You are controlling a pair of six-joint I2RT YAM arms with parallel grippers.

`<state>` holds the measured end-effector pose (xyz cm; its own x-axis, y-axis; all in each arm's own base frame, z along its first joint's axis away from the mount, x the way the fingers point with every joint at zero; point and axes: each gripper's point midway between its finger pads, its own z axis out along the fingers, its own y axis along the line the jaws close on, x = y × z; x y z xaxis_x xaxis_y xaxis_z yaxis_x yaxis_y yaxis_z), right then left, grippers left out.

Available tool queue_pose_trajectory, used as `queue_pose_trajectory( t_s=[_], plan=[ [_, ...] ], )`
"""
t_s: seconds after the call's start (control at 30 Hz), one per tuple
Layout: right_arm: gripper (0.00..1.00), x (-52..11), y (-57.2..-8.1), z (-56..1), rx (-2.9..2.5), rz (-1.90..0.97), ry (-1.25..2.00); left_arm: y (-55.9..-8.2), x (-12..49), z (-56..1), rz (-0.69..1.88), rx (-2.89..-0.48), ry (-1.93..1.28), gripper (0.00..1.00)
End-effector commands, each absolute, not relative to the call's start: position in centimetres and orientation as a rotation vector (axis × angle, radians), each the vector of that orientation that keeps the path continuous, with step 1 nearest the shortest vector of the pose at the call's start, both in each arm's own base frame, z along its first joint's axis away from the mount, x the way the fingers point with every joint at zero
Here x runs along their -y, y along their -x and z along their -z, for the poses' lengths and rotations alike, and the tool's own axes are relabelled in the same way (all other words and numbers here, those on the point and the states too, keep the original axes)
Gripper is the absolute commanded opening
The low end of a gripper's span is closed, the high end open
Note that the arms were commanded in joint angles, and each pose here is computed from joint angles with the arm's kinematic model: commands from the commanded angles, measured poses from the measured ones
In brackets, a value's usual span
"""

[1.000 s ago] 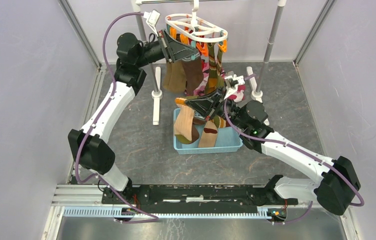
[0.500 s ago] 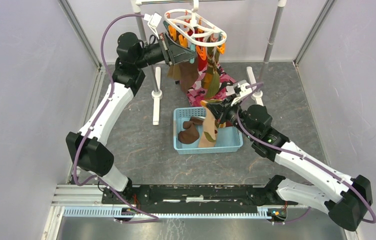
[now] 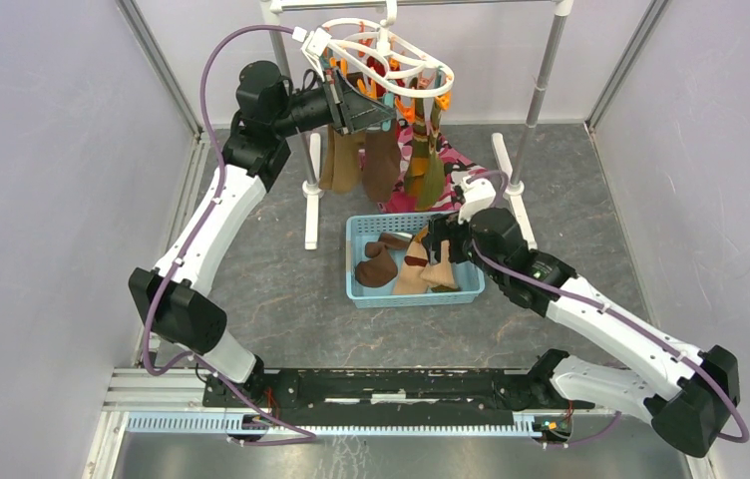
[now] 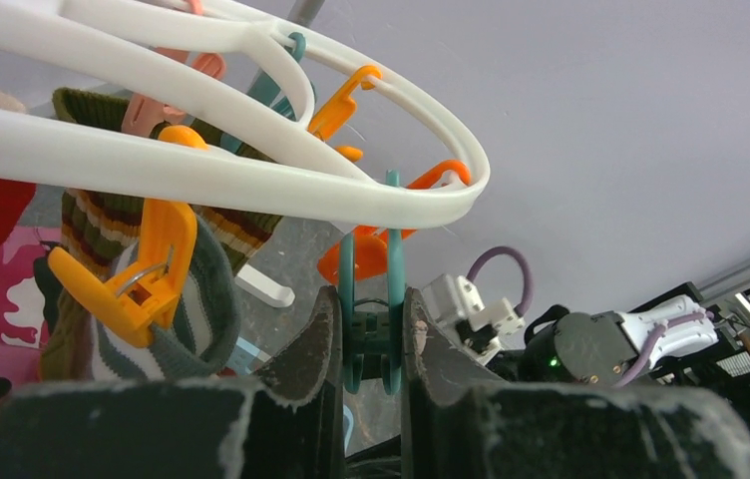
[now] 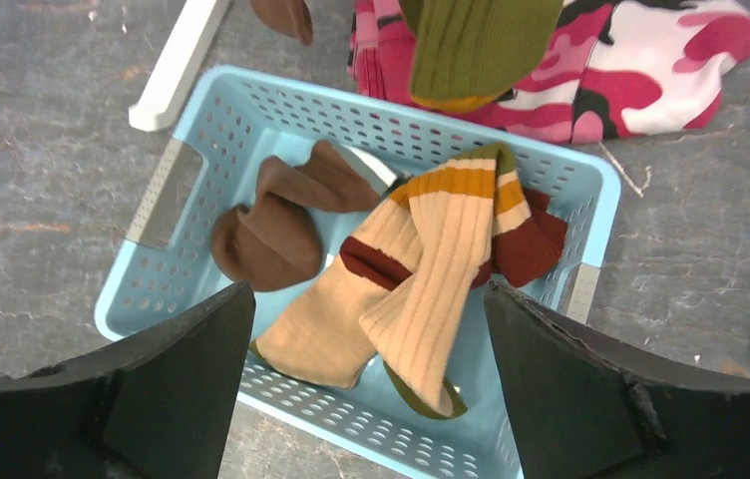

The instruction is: Remove the socks clipped to the hanger

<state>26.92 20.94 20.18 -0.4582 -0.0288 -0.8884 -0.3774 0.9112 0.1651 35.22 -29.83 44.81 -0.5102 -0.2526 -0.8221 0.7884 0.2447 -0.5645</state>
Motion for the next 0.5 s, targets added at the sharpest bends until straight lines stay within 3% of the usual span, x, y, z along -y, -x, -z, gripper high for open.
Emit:
queue_pose_trajectory(
  t_s=[0.0,0.17,0.23,0.33,0.4,0.47],
  plan=[
    [0.90,-19.9,-27.7,-24.9,-1.934,-0.393,0.248,-33.2,29.3,-47.9,1.386,-1.515,-0.584,0.02],
    [0.77,-19.8,-29.2,-23.0,-1.946,-0.410,0.236,-32.9,29.2,-47.7,1.395,-1.522,-0.586,0.02],
    [0.77,-21.6,-29.6,-23.4,-1.858,-0.495,0.289,-32.8,29.2,-47.8,1.396,-1.521,-0.584,0.02],
    [0.86,-24.6,-30.0,-26.0,-1.671,-0.575,0.373,-32.8,29.3,-47.8,1.402,-1.524,-0.580,0.02],
    [0.98,-26.7,-30.7,-27.9,-1.577,-0.574,0.428,-32.7,29.3,-48.0,1.407,-1.523,-0.578,0.02],
    [0.98,-28.3,-32.2,-29.5,-1.487,-0.559,0.442,-32.6,29.3,-48.2,1.414,-1.523,-0.570,0.02]
  ],
)
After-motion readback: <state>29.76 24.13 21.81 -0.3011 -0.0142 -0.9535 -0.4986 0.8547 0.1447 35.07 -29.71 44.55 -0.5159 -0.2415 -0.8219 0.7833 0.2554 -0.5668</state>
